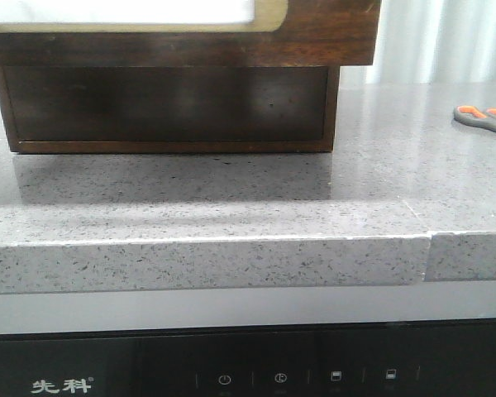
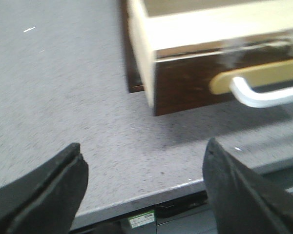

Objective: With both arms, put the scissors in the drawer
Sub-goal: 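Pull the drawer open toward the robot with the left gripper, then lower the right gripper over the orange-handled scissors and grasp them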

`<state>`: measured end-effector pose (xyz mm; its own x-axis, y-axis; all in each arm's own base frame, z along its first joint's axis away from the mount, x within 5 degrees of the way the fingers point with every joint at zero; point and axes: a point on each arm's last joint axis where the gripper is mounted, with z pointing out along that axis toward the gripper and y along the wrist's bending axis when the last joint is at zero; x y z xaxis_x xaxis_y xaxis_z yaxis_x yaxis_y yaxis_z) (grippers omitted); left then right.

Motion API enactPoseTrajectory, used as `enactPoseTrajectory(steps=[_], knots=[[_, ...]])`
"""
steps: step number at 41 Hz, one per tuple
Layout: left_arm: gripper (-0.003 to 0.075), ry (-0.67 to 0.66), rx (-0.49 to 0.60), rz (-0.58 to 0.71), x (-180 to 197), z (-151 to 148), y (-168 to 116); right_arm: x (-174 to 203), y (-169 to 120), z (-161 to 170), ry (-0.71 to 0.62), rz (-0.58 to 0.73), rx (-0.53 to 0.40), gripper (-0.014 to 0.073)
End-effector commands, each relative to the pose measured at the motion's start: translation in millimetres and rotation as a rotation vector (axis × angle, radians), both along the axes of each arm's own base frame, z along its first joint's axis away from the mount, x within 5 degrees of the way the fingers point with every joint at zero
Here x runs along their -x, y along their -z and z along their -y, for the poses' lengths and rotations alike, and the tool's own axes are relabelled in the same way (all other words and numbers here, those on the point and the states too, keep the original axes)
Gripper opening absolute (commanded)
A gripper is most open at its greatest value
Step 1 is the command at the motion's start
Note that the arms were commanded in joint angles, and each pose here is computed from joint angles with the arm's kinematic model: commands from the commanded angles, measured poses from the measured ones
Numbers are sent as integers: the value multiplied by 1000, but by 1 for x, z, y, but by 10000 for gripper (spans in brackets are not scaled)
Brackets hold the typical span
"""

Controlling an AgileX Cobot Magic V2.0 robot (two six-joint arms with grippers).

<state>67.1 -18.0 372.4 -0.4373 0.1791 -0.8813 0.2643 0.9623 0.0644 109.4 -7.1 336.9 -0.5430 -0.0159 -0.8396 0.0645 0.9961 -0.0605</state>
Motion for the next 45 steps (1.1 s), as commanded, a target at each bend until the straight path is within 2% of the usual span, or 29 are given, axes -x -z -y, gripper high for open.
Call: enactPoseTrajectory(steps=[1, 4, 7, 11, 27, 38, 45], knots=[[494, 114, -13, 120, 0, 6, -17, -4, -15, 0, -8, 96, 21, 597], [494, 211, -47, 130, 2, 11, -17, -4, -15, 0, -8, 96, 21, 597], [494, 269, -10, 119, 4, 16, -17, -4, -15, 0, -8, 96, 21, 597], [494, 276, 98, 120, 5, 20, -20, -4, -15, 0, -8, 97, 21, 597], [494, 294, 119, 163, 4, 21, -24, -11, -19, -1, -17, 141, 12, 597], [494, 294, 119, 163, 4, 21, -24, -51, -29, 7, 57, -55, -1, 597], [494, 294, 119, 163, 4, 21, -24, -89, -38, 16, 89, -233, -12, 589]])
